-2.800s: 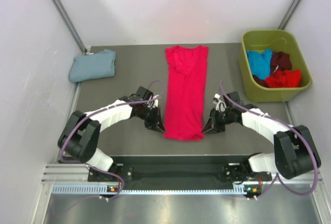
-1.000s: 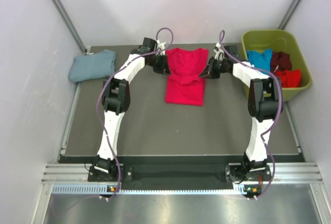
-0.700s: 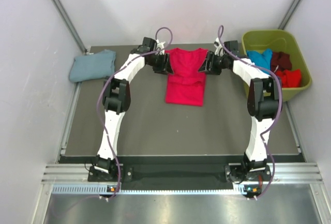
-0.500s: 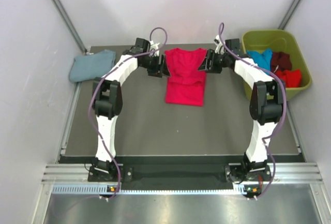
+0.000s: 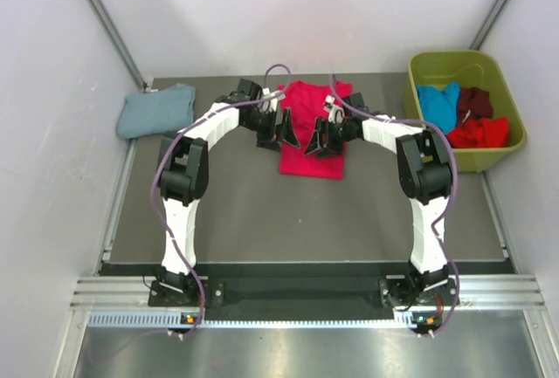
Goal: Fold and stack the t-shirts
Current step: Fold the tshirt
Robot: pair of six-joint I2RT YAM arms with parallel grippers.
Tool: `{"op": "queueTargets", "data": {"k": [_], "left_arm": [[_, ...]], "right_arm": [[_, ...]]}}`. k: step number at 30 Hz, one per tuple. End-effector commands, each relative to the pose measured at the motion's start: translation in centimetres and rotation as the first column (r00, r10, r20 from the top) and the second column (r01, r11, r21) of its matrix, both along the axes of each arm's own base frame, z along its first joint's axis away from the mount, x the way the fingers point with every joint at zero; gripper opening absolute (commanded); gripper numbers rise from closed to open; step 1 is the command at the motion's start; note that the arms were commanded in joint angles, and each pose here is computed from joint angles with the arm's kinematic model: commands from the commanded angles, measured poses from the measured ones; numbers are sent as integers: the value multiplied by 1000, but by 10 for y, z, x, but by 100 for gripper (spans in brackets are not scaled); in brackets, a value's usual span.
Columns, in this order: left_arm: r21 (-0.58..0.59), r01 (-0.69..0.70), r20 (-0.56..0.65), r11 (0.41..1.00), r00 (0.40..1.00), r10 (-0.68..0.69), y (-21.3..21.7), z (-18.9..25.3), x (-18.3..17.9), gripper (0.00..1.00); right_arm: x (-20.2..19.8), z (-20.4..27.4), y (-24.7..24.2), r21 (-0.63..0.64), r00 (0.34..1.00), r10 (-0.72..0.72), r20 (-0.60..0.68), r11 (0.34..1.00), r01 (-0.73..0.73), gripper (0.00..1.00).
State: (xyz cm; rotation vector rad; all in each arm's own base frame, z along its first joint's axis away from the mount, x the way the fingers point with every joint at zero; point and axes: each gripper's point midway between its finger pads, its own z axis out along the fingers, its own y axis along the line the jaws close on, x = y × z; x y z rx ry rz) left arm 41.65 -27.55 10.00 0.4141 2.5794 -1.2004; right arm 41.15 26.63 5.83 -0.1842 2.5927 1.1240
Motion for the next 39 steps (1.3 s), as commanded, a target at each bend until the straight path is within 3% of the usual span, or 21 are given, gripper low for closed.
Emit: {"op": "queueTargets", "data": {"k": [1, 8, 14, 17, 21, 24, 29, 30, 32, 33, 38, 39], "left_arm": [[-36, -1, -9, 999, 1000, 1, -6, -8, 5, 99], [6, -16, -84, 1000, 996, 16, -4, -41, 8, 99], [45, -26, -104, 999, 994, 31, 1, -56, 4, 99], [59, -28, -99, 998, 994, 34, 3, -58, 4, 99], [76, -30, -98, 997, 994, 37, 6, -59, 1, 99], [109, -29, -76, 994, 996, 37, 12, -56, 2, 99], [132, -42, -36, 990, 998, 47, 21, -42, 5, 99], [115, -39, -42, 993, 998, 44, 20, -40, 3, 99], [137, -54, -65, 989, 996, 63, 25, -45, -1, 99], [140, -52, -77, 989, 995, 63, 25, -47, -3, 99], [160, -31, -130, 987, 990, 52, 29, -58, -13, 95], [151, -23, -142, 988, 989, 44, 28, -59, -16, 89]], "right_arm": [[27, 10, 4, 21, 998, -17, 63, 1000, 15, 56], [48, 0, -2, -2, 995, -48, 87, 999, 49, 56], [89, 11, -14, 12, 983, -103, 149, 995, 102, 56], [123, 28, -19, 26, 963, -136, 233, 991, 133, 57], [165, 84, -20, 71, 905, -164, 392, 986, 148, 58], [170, 120, -18, 101, 874, -170, 456, 985, 139, 59], [133, 164, -23, 121, 870, -146, 471, 988, 100, 58], [116, 140, -26, 102, 905, -142, 401, 989, 110, 58], [89, 139, -34, 119, 931, -150, 333, 986, 117, 56], [66, 107, -39, 107, 962, -157, 222, 985, 136, 56], [2, 68, -56, 75, 988, -143, 66, 988, 138, 54], [-11, 52, -60, 65, 988, -153, 16, 986, 151, 54]]}}
